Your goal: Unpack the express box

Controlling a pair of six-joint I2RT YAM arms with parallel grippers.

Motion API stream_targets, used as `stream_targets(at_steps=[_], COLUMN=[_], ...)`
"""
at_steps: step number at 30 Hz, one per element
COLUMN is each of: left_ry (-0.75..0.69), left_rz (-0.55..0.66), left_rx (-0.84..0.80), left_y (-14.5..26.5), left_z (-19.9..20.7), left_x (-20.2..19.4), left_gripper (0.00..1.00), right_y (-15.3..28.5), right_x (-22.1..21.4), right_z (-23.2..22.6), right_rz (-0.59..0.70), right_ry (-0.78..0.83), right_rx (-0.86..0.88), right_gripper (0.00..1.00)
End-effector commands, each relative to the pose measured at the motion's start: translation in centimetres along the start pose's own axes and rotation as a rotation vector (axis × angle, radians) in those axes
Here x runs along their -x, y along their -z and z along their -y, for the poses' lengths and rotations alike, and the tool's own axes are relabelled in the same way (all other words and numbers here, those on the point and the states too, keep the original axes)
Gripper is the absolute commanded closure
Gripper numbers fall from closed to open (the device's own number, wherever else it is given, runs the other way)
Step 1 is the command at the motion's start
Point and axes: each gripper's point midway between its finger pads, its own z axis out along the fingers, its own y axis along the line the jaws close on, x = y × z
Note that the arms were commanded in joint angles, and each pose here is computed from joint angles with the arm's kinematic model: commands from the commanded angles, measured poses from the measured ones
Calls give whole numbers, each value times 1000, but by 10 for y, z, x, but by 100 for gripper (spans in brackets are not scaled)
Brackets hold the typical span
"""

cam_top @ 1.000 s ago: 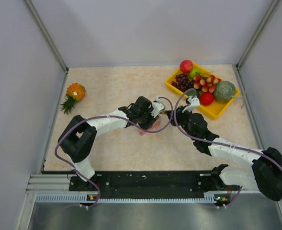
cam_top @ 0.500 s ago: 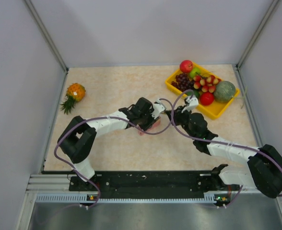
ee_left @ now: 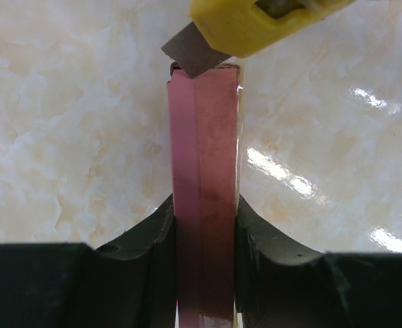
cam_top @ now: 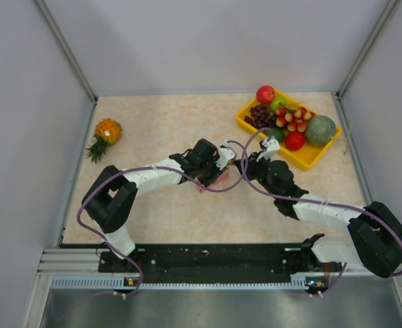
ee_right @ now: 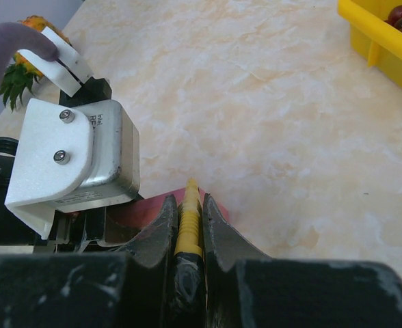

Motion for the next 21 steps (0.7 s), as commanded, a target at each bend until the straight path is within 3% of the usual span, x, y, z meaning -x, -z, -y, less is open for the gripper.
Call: stream_targets(at_steps=[1, 21], left_ry=[-10, -16], left_rz=[-96, -98], left_rx=[2, -4], left_y=[3, 3], left_z=[2, 2], left_x=[-30, -31], left_gripper=[72, 73], right_y=[-4, -9], right_x=[15, 11], right_z=[-2, 0], right_rz=[52, 49], right_ry=[-4, 1], right_rx=[15, 11], right_gripper=[100, 100])
